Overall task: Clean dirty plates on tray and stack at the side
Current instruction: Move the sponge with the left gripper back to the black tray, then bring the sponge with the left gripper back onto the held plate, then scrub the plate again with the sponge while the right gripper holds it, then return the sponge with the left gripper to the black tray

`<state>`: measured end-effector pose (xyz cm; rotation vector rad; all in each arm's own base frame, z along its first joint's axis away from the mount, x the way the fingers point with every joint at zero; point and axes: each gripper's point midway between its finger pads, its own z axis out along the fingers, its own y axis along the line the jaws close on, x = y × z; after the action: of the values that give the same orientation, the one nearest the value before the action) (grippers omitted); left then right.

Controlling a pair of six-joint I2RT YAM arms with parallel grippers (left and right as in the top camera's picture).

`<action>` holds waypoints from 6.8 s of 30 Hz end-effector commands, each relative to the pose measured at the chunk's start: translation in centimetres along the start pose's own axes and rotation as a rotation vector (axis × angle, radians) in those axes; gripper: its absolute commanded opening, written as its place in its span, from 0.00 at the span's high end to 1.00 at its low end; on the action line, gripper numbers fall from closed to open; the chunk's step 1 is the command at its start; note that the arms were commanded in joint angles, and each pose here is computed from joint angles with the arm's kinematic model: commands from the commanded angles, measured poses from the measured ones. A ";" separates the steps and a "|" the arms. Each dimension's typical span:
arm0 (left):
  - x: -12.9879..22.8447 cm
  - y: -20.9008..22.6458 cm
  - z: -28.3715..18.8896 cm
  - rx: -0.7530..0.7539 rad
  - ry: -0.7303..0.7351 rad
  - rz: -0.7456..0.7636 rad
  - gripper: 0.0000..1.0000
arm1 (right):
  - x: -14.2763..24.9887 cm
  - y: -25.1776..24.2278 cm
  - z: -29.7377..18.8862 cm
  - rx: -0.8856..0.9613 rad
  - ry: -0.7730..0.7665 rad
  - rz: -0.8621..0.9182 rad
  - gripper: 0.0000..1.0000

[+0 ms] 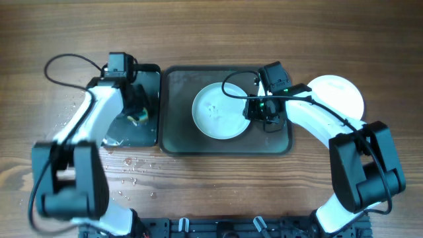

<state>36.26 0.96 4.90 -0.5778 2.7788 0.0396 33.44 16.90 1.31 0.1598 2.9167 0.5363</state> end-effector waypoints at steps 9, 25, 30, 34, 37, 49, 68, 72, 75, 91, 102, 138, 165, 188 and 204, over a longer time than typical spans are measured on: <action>-4.2 -0.4 -10.2 0.104 -0.310 0.067 0.96 | 0.3 0.2 -0.1 -0.007 -0.001 -0.008 0.52; -4.1 -0.4 -10.0 0.104 -0.310 0.070 0.96 | -0.1 0.4 -0.2 -0.015 -0.017 -0.012 0.96; -4.1 -0.4 -10.0 0.104 -0.310 0.071 0.96 | -0.1 0.5 -0.2 -0.016 -0.017 -0.012 0.96; -4.0 -0.4 -10.0 0.103 -0.308 0.071 0.96 | -0.1 0.5 -0.2 -0.017 -0.018 -0.012 0.96; -4.0 -0.4 -9.8 0.101 -0.302 0.072 0.96 | -0.1 0.5 -0.2 -0.017 -0.018 -0.012 0.96; -5.1 -1.2 -8.7 0.086 -0.296 0.178 0.96 | -0.3 0.6 -0.2 -0.022 -0.026 -0.017 0.96; 1.1 -13.8 -8.6 0.448 -0.061 0.256 0.96 | -0.4 1.2 -0.2 -0.053 -0.027 -0.020 0.96; 3.5 -16.9 -6.8 0.461 -0.015 0.334 0.96 | -0.5 1.7 -0.2 -0.079 -0.030 -0.009 0.96; 5.1 -18.3 -5.7 0.454 0.021 0.348 0.96 | -0.6 1.6 -0.2 -0.076 -0.030 0.007 0.96; 8.9 -19.1 0.9 0.320 0.137 0.318 0.96 | -0.7 1.2 -0.2 -0.051 -0.039 0.007 0.96; 14.4 -21.5 1.3 0.453 0.367 0.323 0.96 | -0.7 1.2 -0.2 -0.051 -0.038 0.008 0.96; 9.0 -18.3 1.0 0.192 0.103 0.318 0.96 | -0.7 1.2 -0.2 -0.052 -0.041 0.007 0.96; 8.5 -23.1 -5.0 0.537 0.125 0.314 0.93 | -0.7 1.2 -0.2 -0.051 -0.039 0.008 0.57; -3.1 3.5 -3.9 0.160 0.038 -0.179 0.96 | -0.2 0.6 0.8 -0.035 -0.010 0.047 0.55; -2.4 3.8 -1.8 0.169 0.010 -0.109 0.95 | 0.1 0.3 1.3 -0.027 0.004 0.101 0.86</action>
<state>36.36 5.13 6.96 -0.7199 2.7256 -0.2250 34.15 17.44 1.20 0.2927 2.8845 0.5876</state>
